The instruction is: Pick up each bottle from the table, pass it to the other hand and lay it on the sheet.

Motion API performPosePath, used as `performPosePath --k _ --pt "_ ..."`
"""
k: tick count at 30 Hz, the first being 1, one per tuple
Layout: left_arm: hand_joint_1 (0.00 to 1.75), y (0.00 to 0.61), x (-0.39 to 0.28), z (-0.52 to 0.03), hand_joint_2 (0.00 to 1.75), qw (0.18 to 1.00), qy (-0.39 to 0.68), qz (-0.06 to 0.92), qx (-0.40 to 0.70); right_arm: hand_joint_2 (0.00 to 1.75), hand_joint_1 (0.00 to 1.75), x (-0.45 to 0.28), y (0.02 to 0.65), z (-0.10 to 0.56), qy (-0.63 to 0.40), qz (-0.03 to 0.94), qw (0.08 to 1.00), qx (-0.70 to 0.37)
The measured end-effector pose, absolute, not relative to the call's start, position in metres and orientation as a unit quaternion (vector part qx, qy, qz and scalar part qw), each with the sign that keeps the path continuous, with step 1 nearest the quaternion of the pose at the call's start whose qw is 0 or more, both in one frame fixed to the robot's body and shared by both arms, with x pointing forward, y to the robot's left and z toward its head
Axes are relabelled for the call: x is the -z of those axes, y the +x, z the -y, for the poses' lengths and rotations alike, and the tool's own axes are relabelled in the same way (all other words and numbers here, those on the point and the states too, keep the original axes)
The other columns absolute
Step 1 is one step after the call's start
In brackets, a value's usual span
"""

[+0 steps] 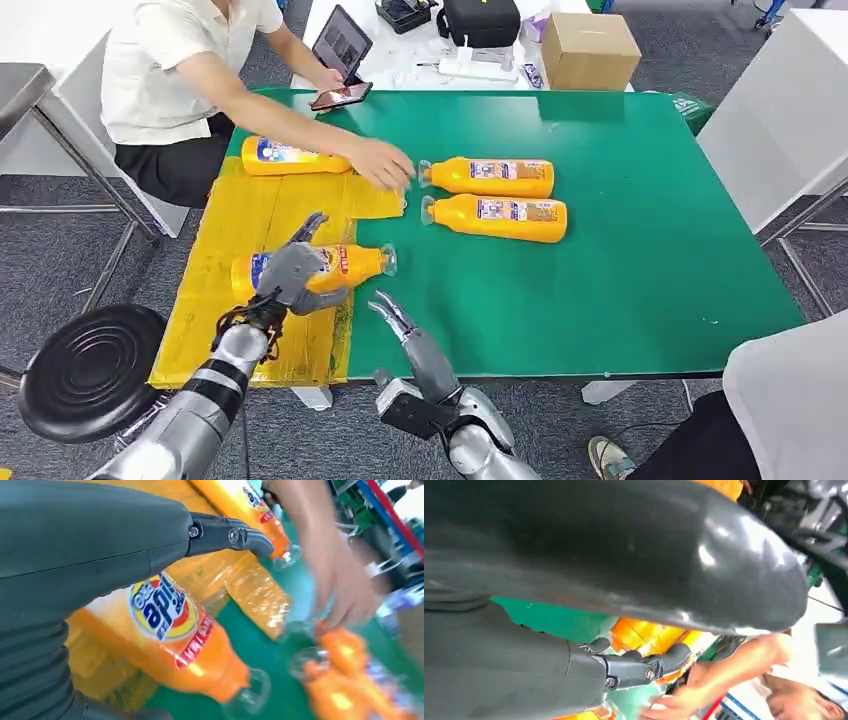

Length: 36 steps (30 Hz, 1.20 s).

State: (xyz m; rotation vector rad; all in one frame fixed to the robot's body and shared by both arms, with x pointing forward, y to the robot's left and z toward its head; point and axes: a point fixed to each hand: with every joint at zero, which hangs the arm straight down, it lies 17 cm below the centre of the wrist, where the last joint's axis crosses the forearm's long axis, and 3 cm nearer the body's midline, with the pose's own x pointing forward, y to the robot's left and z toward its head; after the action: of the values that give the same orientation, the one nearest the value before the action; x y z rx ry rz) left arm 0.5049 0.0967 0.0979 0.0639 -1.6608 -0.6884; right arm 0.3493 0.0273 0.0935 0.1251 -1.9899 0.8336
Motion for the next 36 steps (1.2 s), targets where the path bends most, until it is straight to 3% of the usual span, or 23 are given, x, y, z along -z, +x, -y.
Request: performPosePath --k 8,9,20,36 --pt "0.00 0.468 -0.132 -0.112 1.75 0.624 -0.113 0.756 0.165 0.00 0.00 -0.112 0.343 -0.006 0.046 0.832 0.470 -0.292" --pt "0.00 0.464 -0.139 -0.117 1.75 0.621 -0.128 0.761 0.141 1.75 0.00 -0.115 0.345 0.000 0.038 0.836 0.467 -0.286" --pt "0.00 0.432 -0.171 -0.166 1.75 0.613 -0.162 0.773 -0.016 1.75 0.00 -0.102 0.370 0.064 -0.253 0.792 0.383 -0.402" --pt "0.00 0.418 -0.192 -0.163 1.75 0.594 -0.164 0.787 -0.031 1.75 0.00 -0.059 0.447 0.167 -0.404 0.661 0.416 -0.477"
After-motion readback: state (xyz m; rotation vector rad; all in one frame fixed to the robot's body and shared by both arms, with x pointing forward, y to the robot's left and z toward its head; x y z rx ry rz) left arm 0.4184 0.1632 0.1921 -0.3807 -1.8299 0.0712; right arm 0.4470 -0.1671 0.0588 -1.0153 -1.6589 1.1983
